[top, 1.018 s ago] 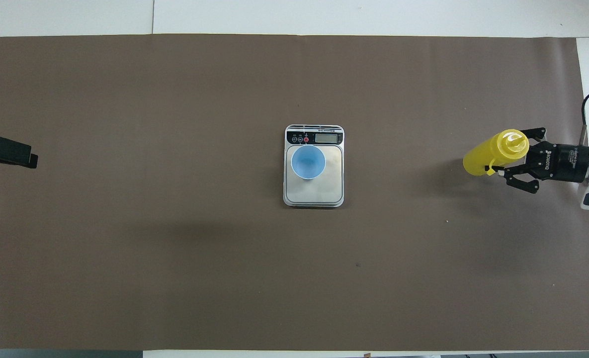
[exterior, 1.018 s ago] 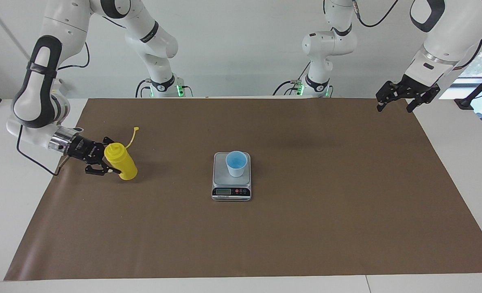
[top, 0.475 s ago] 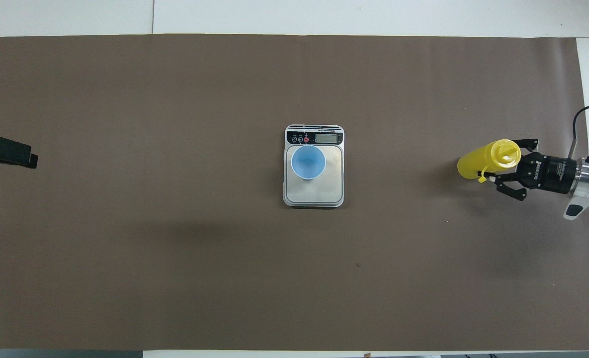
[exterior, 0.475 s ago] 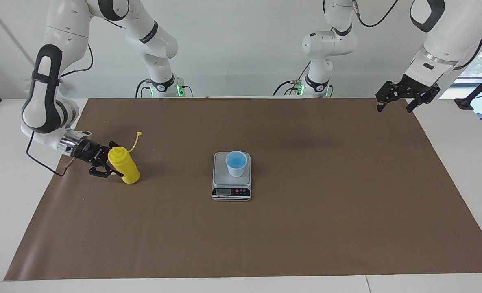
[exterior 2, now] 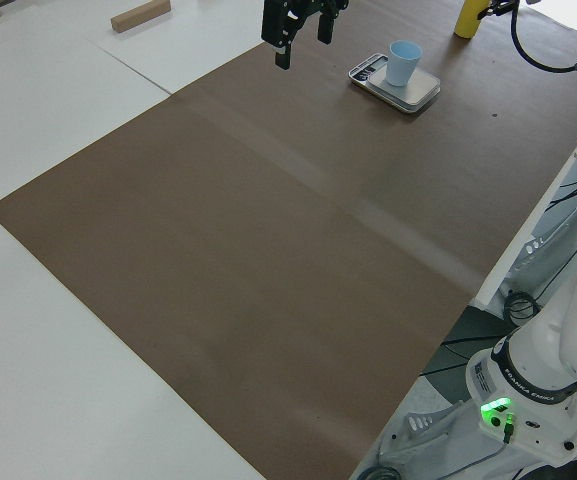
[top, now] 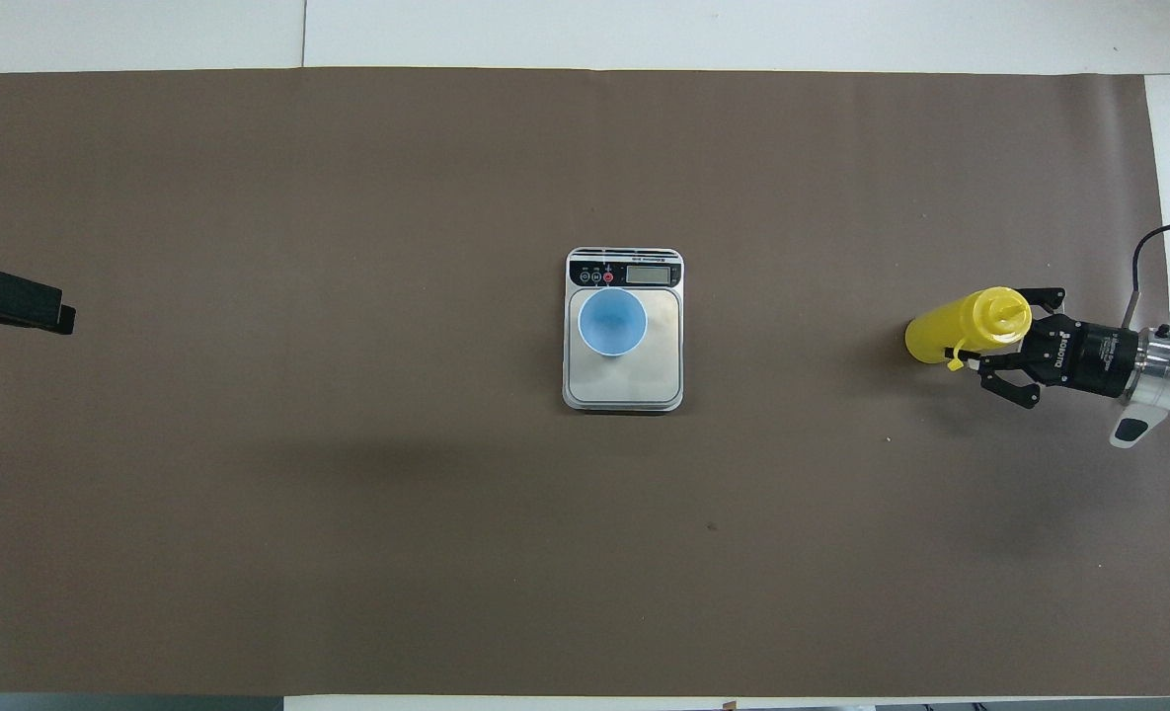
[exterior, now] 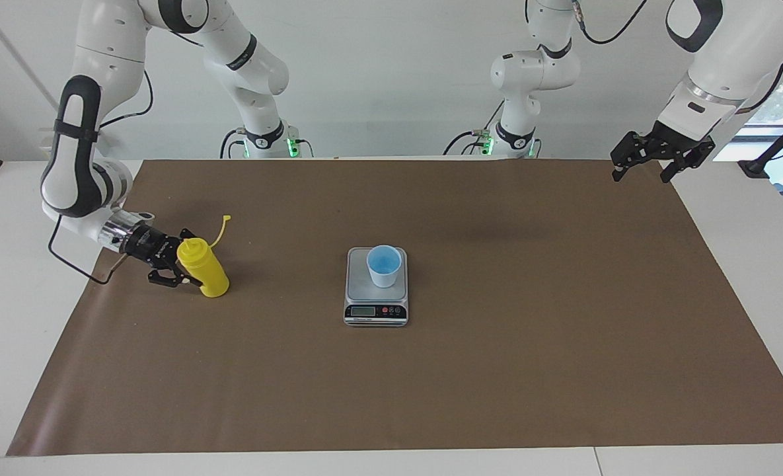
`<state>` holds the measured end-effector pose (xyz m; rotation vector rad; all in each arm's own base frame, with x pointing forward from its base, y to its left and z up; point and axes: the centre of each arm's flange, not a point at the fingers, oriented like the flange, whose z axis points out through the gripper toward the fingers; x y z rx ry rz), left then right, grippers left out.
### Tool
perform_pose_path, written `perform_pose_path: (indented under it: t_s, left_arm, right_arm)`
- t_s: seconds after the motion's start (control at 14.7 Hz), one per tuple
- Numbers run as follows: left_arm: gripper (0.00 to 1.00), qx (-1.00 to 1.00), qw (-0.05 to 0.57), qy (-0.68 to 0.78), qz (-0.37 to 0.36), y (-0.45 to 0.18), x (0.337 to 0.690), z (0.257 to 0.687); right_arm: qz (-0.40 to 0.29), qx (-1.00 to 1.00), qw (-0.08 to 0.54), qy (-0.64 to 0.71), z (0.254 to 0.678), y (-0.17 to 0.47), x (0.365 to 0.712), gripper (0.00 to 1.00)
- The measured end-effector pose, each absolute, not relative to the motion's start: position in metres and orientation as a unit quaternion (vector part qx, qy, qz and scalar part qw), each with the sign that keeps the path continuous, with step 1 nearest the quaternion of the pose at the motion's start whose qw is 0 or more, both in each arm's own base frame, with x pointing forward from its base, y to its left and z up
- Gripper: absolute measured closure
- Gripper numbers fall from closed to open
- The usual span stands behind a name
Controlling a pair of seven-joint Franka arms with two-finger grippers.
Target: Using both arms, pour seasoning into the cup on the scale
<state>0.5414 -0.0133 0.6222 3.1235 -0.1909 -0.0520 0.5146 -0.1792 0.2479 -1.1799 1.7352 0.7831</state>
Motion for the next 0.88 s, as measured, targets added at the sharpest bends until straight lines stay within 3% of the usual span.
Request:
perform_pose_path:
  t_s: [0.27, 0.61, 0.88]
  left_arm:
    - [0.00, 0.998, 0.006, -0.061, -0.017, -0.013, 0.541, 0.622]
    - [0.00, 0.998, 0.006, -0.061, -0.017, -0.013, 0.541, 0.622]
    - [0.00, 0.998, 0.006, -0.061, -0.017, -0.013, 0.541, 0.622]
  right_arm:
    - [0.312, -0.479, 0.438, 0.694, 0.248, -0.179, 0.515, 0.44]
    - [0.302, -0.488, 0.445, 0.688, 0.251, -0.183, 0.514, 0.00]
    - [0.308, -0.525, 0.442, 0.659, 0.280, -0.216, 0.513, 0.00]
